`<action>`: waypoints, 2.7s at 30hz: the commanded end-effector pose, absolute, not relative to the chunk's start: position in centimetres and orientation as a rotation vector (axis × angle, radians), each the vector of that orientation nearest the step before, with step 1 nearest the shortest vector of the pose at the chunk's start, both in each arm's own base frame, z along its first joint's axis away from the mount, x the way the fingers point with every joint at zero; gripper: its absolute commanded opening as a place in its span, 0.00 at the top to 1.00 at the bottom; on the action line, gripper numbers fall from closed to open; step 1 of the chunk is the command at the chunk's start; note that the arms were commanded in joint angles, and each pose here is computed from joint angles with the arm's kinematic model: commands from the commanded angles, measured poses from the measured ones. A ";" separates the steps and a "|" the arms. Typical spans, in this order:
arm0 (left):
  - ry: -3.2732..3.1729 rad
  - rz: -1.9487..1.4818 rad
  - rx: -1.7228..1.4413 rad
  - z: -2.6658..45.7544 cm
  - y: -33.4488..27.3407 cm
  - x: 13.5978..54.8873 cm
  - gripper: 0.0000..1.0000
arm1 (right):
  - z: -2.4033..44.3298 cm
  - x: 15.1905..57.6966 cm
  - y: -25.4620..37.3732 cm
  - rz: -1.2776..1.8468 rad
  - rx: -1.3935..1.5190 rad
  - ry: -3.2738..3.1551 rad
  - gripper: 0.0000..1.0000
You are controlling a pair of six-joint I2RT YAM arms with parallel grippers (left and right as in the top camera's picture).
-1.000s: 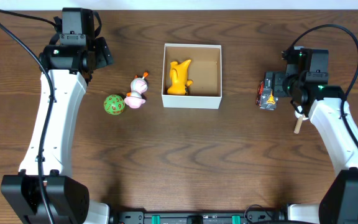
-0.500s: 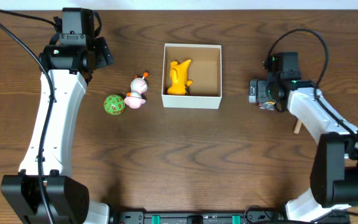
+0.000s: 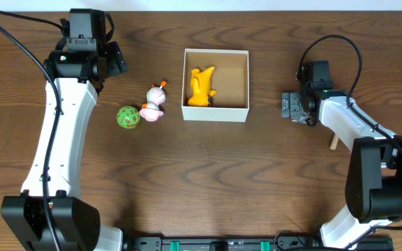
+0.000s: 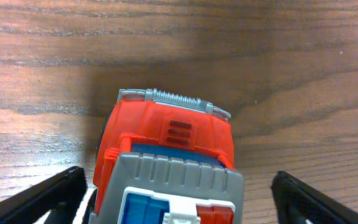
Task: Pack container
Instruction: 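Reach the right gripper down to the red toy truck and grasp it, then lift the red toy truck with the right gripper and move it over the box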
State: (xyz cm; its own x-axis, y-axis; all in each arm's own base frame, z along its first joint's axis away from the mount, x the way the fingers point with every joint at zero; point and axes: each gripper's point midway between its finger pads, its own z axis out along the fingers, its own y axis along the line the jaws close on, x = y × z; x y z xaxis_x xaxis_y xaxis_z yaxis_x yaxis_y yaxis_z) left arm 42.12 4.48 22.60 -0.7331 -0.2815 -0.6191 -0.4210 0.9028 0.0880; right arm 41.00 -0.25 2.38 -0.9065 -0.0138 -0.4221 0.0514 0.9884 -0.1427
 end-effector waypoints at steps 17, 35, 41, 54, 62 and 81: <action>2.437 0.310 -0.507 22.6 4.8 42.1 0.02 | 2.7 41.7 1.0 -0.077 0.089 2.685 0.44; 2.437 0.310 -0.507 22.6 4.8 42.1 0.02 | 12.9 42.2 3.3 -0.021 0.019 2.444 0.52; 2.437 0.310 -0.507 22.6 4.8 42.1 0.02 | 17.1 41.3 8.1 0.114 -0.021 2.339 0.54; 2.437 0.310 -0.507 22.6 4.8 42.1 0.02 | 21.8 40.2 19.8 0.374 -0.166 2.138 0.54; 2.437 0.310 -0.507 22.6 4.8 42.1 0.02 | 22.8 40.7 22.1 0.423 -0.166 2.069 0.54; 2.437 0.310 -0.507 22.6 4.8 42.1 0.02 | 14.7 42.6 25.1 0.399 -0.212 2.178 0.55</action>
